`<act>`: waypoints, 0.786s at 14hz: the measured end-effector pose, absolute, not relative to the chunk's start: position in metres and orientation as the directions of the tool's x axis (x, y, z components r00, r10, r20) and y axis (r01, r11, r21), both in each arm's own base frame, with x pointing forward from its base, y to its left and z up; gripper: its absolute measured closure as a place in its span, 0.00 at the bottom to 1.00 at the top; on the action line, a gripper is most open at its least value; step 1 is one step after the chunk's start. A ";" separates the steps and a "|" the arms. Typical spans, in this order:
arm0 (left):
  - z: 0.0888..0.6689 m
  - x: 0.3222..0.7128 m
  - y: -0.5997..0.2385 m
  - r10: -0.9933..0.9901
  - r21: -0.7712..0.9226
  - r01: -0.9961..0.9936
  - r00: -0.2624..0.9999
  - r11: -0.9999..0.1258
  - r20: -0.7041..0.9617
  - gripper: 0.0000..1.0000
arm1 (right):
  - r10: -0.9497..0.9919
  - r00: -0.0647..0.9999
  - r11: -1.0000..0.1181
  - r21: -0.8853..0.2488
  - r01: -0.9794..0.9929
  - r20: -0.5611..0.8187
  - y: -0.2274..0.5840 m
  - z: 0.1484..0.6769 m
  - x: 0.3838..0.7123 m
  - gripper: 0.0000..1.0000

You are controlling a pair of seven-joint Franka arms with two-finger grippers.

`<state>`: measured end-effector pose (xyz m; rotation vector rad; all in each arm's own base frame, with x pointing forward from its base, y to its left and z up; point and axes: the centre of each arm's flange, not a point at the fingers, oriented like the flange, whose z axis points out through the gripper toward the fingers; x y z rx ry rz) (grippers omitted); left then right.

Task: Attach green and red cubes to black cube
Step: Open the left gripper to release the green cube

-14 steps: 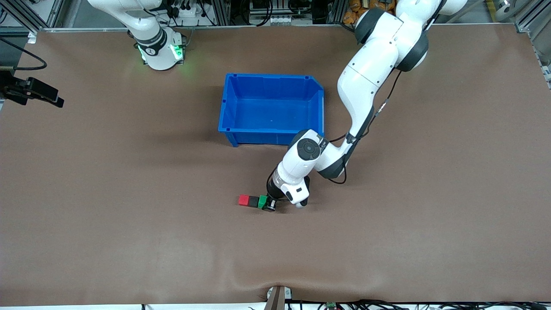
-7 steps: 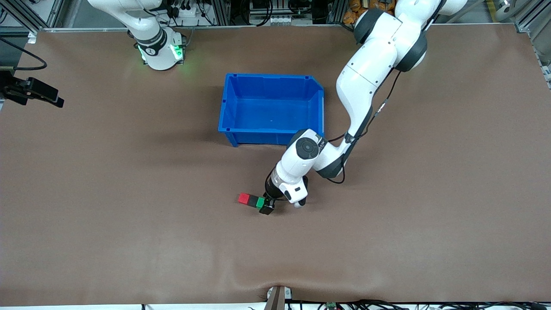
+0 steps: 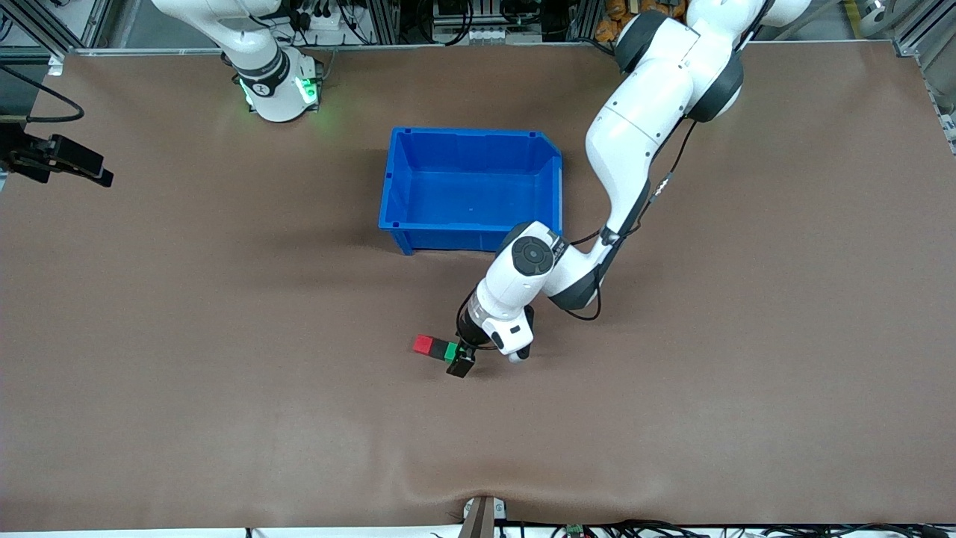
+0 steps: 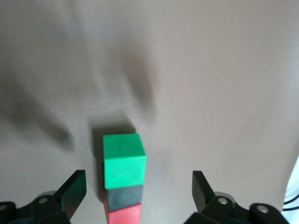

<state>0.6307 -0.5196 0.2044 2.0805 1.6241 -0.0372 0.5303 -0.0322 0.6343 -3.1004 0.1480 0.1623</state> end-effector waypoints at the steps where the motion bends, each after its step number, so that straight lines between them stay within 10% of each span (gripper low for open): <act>1: 0.208 0.631 -0.520 0.903 0.364 0.916 0.290 -0.166 -0.317 0.00 | -0.093 0.990 -0.995 -0.028 -0.097 -0.106 -0.032 0.634 0.530 0.00; 11: 0.278 0.666 -0.483 0.900 0.417 0.876 0.363 -0.242 -0.241 0.00 | -0.093 0.990 -0.995 -0.028 -0.096 -0.106 -0.032 0.634 0.531 0.00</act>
